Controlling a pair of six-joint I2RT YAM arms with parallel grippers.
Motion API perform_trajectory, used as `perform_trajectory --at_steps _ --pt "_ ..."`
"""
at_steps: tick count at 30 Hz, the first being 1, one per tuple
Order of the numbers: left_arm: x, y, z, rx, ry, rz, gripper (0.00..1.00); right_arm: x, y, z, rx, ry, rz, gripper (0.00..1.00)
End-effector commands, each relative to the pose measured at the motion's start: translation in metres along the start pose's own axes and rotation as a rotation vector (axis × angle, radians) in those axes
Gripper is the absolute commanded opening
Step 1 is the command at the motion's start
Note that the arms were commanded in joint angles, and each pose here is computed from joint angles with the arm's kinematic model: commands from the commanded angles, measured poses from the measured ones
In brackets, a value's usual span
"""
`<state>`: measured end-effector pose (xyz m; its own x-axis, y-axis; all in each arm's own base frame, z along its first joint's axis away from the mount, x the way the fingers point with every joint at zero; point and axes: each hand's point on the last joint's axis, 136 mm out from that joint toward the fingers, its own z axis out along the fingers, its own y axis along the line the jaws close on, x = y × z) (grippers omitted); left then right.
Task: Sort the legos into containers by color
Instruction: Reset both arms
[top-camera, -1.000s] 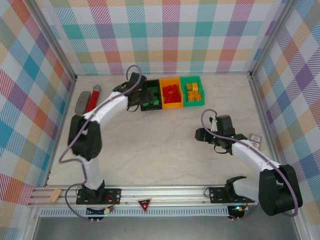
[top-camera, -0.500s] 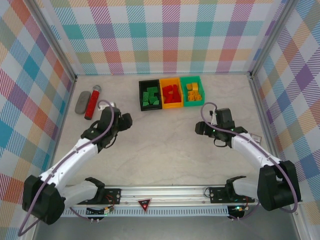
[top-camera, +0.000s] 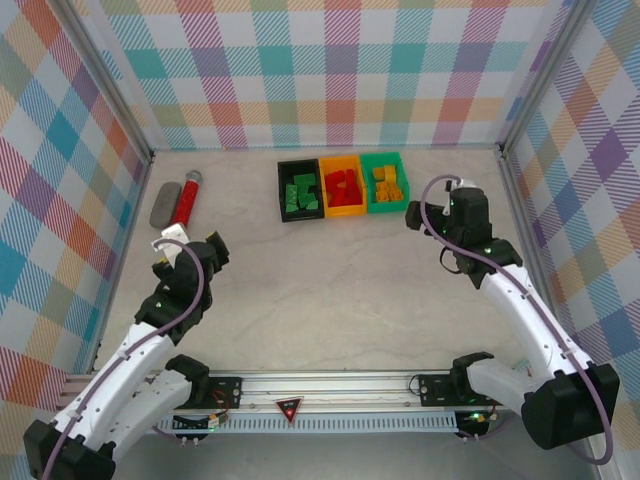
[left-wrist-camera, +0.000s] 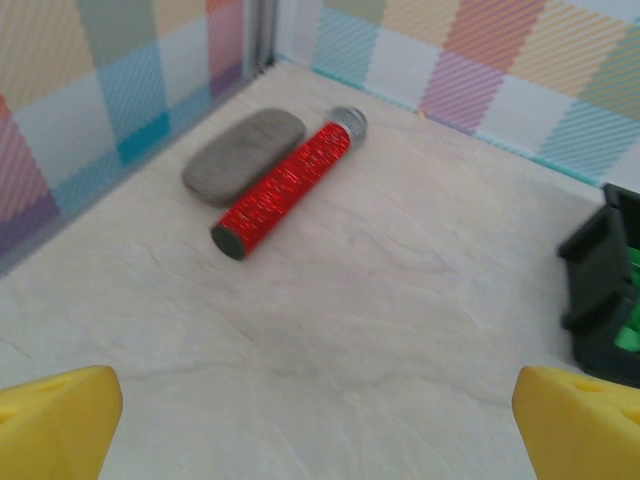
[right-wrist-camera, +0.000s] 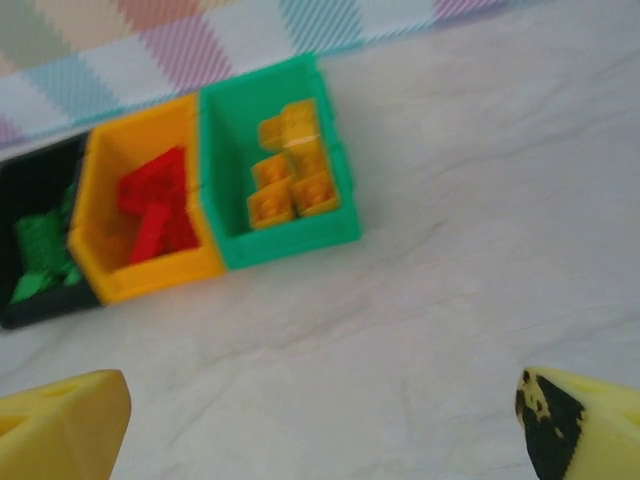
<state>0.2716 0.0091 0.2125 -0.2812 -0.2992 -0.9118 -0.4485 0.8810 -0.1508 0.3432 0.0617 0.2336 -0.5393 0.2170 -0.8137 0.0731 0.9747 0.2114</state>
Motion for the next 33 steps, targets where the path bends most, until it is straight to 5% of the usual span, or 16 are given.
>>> perform_trajectory --at_steps 1,4,10,20,31,33 --pt "-0.011 0.004 0.007 -0.021 -0.121 0.110 1.00 -0.003 -0.045 0.006 0.251 -0.106 -0.025 0.99" --pt "-0.003 0.010 0.018 -0.075 -0.183 0.159 1.00 -0.001 -0.061 0.015 0.327 -0.169 -0.063 0.99" --pt "0.024 0.012 0.048 -0.067 -0.186 0.144 1.00 0.020 -0.047 0.059 0.219 -0.205 -0.302 0.99" --pt "0.044 0.011 0.099 -0.083 -0.207 0.147 1.00 0.045 -0.070 0.094 0.223 -0.225 -0.244 0.99" --pt "0.079 -0.044 0.137 0.205 -0.131 0.268 1.00 0.067 -0.059 0.107 0.101 -0.253 -0.280 0.99" --pt "0.085 -0.043 0.141 0.199 -0.043 0.269 1.00 0.070 -0.056 0.105 0.062 -0.255 -0.280 0.99"
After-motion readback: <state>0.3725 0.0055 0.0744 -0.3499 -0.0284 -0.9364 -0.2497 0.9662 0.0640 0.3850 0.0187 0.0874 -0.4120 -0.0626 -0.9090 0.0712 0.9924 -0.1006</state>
